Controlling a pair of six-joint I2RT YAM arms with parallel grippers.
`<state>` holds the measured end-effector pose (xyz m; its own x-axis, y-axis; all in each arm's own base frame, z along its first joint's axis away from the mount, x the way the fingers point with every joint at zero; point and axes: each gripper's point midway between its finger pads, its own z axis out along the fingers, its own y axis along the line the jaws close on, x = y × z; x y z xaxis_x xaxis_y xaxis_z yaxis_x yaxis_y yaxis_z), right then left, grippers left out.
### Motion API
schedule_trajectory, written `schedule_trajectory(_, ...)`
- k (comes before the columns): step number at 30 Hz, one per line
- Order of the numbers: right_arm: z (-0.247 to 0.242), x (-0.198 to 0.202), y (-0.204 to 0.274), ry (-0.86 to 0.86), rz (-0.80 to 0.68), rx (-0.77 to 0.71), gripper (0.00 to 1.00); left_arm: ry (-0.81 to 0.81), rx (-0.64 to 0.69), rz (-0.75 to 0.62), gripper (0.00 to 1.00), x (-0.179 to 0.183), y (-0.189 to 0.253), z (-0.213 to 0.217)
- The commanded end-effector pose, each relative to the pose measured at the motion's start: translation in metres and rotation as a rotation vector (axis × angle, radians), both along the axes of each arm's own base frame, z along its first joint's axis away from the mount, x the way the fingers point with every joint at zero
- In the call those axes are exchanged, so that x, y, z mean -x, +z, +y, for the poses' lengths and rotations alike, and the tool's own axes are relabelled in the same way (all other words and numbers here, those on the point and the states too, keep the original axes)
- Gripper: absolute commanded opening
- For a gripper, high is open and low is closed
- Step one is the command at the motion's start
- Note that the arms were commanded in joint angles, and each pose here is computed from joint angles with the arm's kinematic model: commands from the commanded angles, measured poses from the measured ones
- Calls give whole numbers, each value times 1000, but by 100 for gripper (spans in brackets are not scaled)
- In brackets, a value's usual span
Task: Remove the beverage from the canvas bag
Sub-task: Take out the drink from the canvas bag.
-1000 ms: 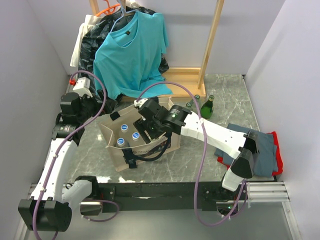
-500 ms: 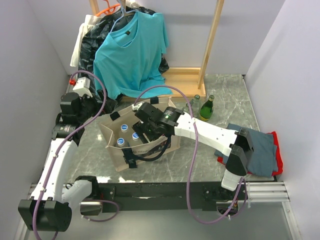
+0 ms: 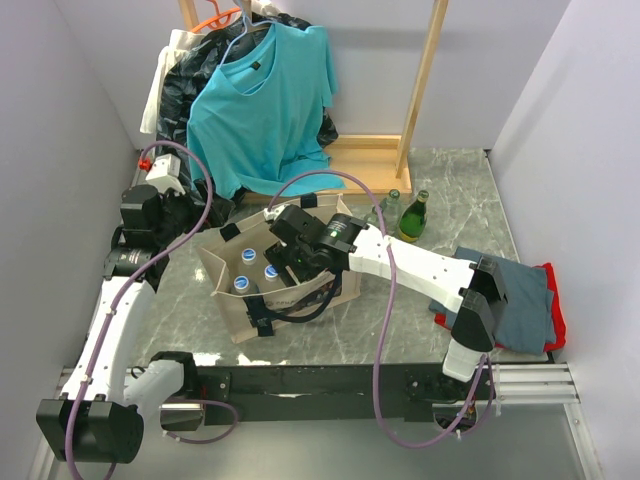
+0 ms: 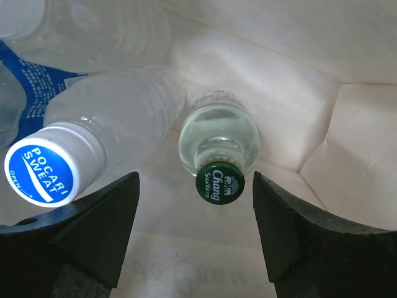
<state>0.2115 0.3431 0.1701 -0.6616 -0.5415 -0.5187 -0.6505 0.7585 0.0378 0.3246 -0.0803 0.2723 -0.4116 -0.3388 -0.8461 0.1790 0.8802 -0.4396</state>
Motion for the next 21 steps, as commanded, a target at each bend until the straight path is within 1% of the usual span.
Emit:
schedule_trajectory(1,1,-6,10,-25,-48,-30,81,-11,-3,-35,96,0,8,-1)
schedule_trajectory(4,-1,-12,12,-48,-65,-37,81,-13,1,-36,96,-1,9,-1)
schedule_trajectory(7,-1,-12,12,-46,-46,-78,82,-14,1,-34,96,-1,8,-2)
schedule_trajectory(21,-11,-22,2,-85,-47,-39,82,-10,3,-33,96,0,8,-1)
